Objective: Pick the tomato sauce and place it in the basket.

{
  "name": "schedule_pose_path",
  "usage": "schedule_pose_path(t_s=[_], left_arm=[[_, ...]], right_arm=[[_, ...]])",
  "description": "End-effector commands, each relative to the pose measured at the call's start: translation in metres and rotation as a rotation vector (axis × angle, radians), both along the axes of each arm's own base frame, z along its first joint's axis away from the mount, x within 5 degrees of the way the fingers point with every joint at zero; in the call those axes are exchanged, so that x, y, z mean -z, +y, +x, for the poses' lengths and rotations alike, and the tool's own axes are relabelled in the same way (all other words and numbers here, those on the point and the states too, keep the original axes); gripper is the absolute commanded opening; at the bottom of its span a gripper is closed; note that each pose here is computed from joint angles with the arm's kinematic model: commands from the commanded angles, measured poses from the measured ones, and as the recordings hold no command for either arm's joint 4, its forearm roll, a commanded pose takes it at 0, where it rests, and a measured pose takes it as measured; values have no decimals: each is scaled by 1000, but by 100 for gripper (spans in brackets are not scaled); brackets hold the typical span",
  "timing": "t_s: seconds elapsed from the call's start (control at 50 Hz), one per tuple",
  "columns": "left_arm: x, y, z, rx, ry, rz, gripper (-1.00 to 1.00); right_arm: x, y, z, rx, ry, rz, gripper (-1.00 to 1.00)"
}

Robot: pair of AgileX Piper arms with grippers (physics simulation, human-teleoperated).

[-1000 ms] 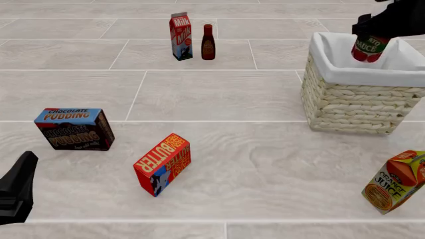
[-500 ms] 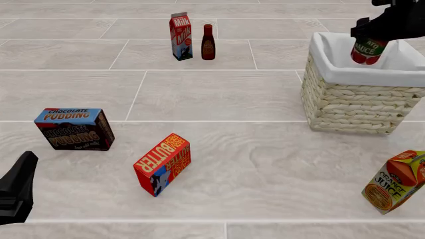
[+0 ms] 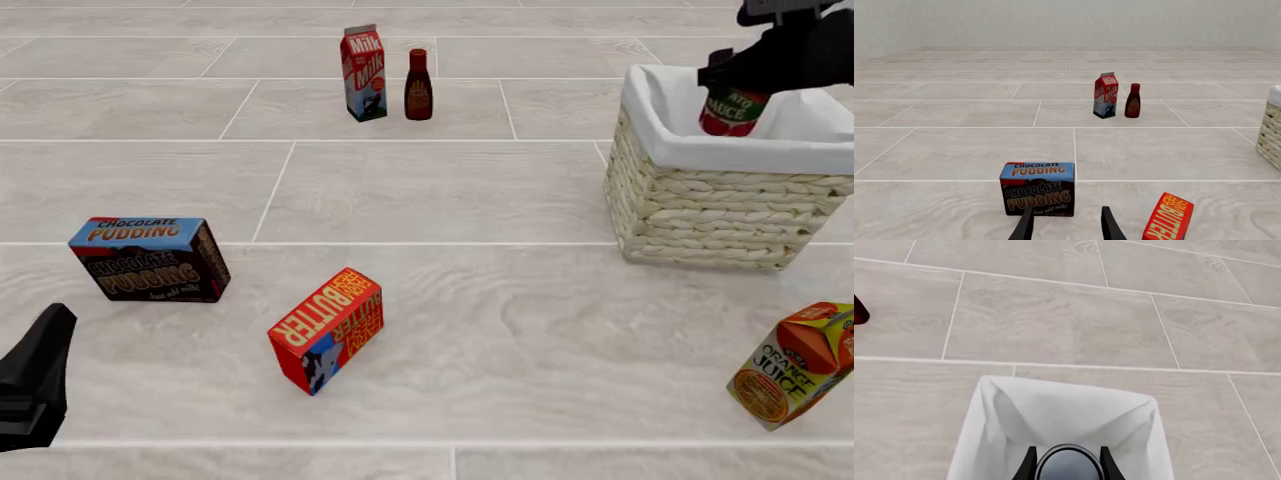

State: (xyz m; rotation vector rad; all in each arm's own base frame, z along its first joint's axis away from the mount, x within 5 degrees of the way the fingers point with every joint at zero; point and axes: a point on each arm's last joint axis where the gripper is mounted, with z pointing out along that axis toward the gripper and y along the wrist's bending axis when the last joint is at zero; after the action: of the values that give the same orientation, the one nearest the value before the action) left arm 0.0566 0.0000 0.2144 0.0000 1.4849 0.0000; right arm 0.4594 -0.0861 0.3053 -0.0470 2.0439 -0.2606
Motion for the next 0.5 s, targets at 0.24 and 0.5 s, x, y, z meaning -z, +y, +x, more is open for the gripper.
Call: schedule_pose_path(t_s=[0.24, 0.5], left_arm=[[0, 0, 0, 0, 0, 0, 100], [0, 0, 0, 0, 0, 0, 100]], right_arm=[[9, -2, 3, 10, 6, 13, -100], [14, -4, 4, 12, 11, 11, -100]])
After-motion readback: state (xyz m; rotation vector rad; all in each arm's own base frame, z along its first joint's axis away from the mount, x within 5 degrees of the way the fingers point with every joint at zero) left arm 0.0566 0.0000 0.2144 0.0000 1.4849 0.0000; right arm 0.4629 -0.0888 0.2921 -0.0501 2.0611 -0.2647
